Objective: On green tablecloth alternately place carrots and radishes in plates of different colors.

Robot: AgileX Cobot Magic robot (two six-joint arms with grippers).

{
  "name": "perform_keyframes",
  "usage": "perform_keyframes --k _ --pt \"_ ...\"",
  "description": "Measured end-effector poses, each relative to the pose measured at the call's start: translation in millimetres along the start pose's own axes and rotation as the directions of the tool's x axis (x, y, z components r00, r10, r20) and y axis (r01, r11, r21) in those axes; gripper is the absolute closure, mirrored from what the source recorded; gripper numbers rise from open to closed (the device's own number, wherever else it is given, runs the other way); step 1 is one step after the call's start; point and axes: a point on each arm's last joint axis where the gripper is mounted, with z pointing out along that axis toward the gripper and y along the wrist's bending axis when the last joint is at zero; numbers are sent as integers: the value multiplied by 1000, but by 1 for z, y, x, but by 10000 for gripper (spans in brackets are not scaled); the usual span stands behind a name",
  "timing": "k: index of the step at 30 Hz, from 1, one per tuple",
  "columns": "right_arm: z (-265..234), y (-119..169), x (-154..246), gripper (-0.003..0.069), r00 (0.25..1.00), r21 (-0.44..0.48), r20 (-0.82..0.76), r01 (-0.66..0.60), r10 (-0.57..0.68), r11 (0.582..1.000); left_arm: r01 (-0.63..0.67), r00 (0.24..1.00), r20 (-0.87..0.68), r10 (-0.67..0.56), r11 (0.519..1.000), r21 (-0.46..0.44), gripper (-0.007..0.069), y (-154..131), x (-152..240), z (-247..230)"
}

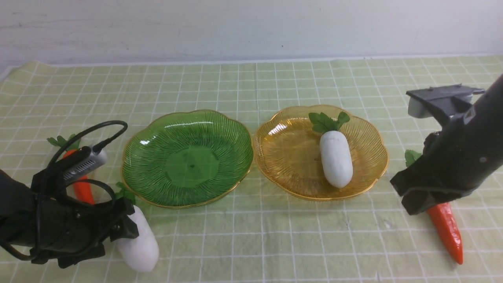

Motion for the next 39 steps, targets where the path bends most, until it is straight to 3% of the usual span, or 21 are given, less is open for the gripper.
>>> perform_keyframes --k 2,8,11,15,24,26,27,29,32,39 --pt "1 -3 1 658 1000 27 -3 5 -5 1000 -17 1000 -7 17 1000 2 146 -2 -2 -2" --pt "6 -23 -6 658 992 228 82 -114 98 967 -30 1000 -10 30 1000 4 146 -4 -5 -4" --pt "17 -39 -12 658 973 346 127 -225 192 911 -30 999 -15 30 1000 4 146 -4 -4 -4" --pt "37 -59 -20 650 954 397 152 -300 260 868 -31 999 -17 31 1000 3 146 -4 -4 -4" --pt "88 -99 -23 544 930 353 61 -359 362 864 -32 999 -18 32 999 3 146 -4 -4 -4" --pt "101 -106 -22 468 924 338 26 -367 381 867 -33 999 -18 33 999 3 146 -4 -4 -4" --pt "101 -106 -22 468 925 337 25 -365 379 868 -33 999 -18 33 999 3 146 -4 -4 -4" --pt "105 -107 -23 387 927 340 12 -356 374 870 -33 999 -18 33 999 3 146 -4 -4 -4" --pt "108 -109 -24 327 928 347 -8 -348 374 871 -33 999 -18 33 999 3 146 -4 -4 -4" --pt "109 -109 -25 332 933 330 -24 -331 358 884 -36 999 -18 36 999 2 146 -4 -4 -4"
